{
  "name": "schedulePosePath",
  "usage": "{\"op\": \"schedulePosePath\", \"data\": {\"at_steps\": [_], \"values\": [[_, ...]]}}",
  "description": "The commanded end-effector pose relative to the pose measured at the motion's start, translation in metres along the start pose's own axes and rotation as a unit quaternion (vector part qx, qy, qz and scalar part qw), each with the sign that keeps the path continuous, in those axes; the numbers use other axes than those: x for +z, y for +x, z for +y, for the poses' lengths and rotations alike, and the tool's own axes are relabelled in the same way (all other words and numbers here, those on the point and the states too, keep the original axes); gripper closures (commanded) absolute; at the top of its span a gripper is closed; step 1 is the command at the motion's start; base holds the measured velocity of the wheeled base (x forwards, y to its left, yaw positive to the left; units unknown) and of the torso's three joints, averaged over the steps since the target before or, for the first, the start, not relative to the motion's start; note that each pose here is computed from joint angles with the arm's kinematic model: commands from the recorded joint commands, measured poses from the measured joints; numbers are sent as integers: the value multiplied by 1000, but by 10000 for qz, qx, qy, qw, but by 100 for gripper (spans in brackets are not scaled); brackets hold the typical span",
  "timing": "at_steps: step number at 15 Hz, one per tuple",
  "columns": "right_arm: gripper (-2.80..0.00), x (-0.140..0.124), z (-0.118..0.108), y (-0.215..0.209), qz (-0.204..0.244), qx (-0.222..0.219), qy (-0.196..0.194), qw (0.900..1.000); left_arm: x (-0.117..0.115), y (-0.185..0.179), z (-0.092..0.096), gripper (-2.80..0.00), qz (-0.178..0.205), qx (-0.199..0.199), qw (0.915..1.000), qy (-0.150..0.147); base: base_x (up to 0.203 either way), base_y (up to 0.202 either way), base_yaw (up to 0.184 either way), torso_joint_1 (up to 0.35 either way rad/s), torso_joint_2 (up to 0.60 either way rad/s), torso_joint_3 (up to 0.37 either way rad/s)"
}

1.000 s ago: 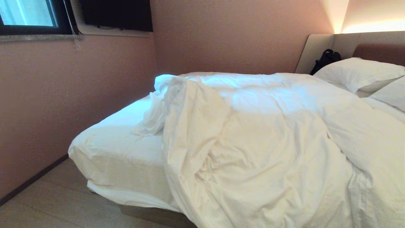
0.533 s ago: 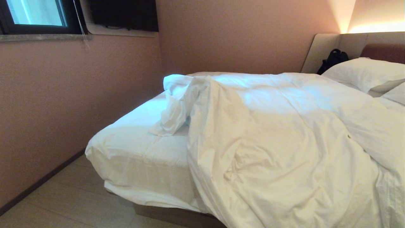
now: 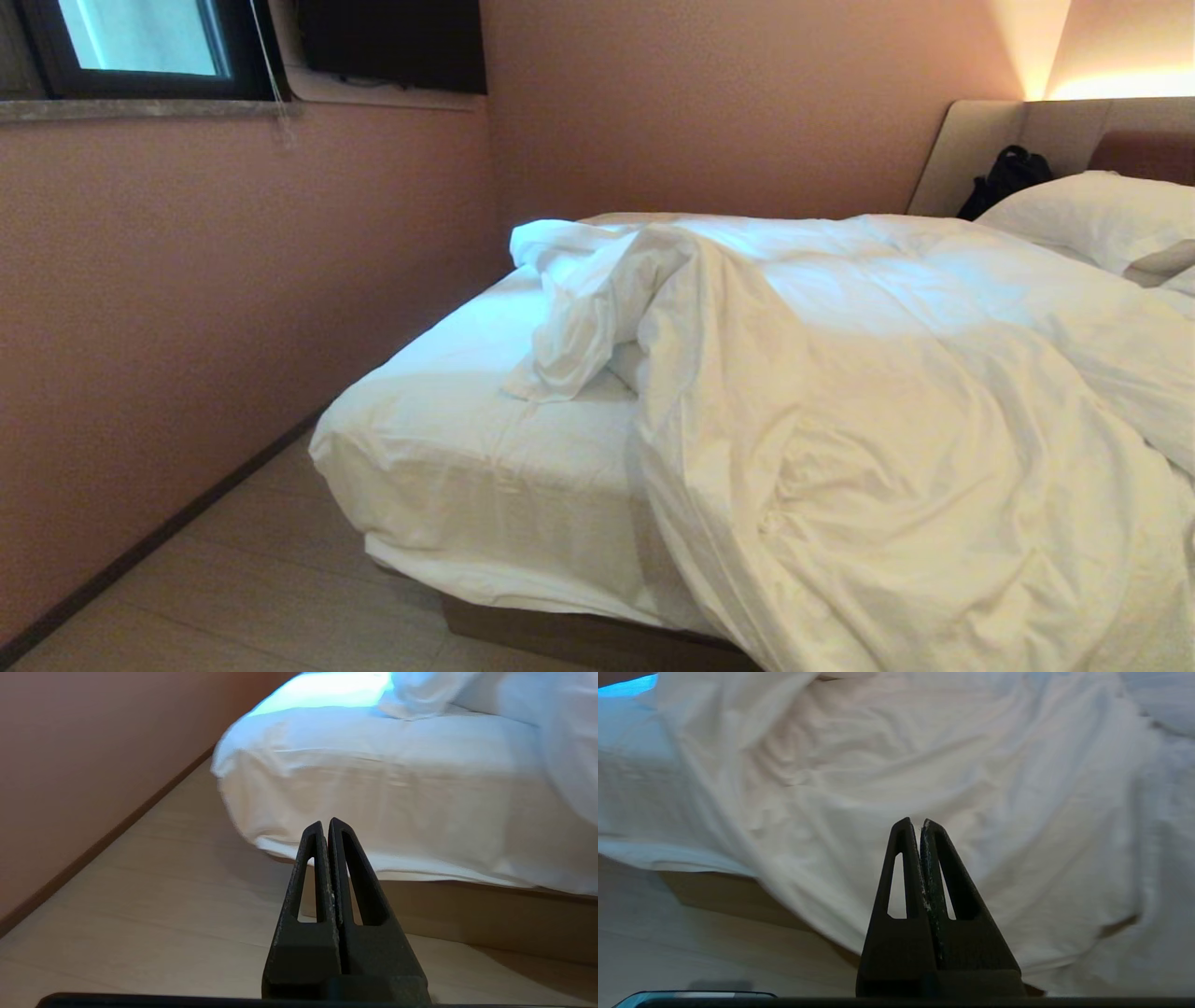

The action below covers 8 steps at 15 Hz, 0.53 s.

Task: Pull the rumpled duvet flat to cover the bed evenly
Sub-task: Hold the folded corner of the quilt

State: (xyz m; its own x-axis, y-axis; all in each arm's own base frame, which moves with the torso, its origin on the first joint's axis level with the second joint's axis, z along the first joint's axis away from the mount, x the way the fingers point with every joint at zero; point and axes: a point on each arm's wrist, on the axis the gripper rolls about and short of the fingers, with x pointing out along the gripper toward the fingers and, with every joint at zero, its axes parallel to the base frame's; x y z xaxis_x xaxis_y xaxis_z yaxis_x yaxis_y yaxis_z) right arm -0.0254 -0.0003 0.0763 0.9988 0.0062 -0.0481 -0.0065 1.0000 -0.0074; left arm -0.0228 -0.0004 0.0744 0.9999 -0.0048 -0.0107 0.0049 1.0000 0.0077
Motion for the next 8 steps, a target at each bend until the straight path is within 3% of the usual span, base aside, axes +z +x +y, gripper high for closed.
{"op": "schedulePosePath", "data": {"at_steps": [1,8], "values": [[0,0,0,0,4,0,-2,10000,0,0,0,0,0,1,10000,-1,0,191,3,6,2,0],[0,0,0,0,-10,0,-2,10000,0,0,0,0,0,1,10000,-1,0,195,0,2,4,3]]}}
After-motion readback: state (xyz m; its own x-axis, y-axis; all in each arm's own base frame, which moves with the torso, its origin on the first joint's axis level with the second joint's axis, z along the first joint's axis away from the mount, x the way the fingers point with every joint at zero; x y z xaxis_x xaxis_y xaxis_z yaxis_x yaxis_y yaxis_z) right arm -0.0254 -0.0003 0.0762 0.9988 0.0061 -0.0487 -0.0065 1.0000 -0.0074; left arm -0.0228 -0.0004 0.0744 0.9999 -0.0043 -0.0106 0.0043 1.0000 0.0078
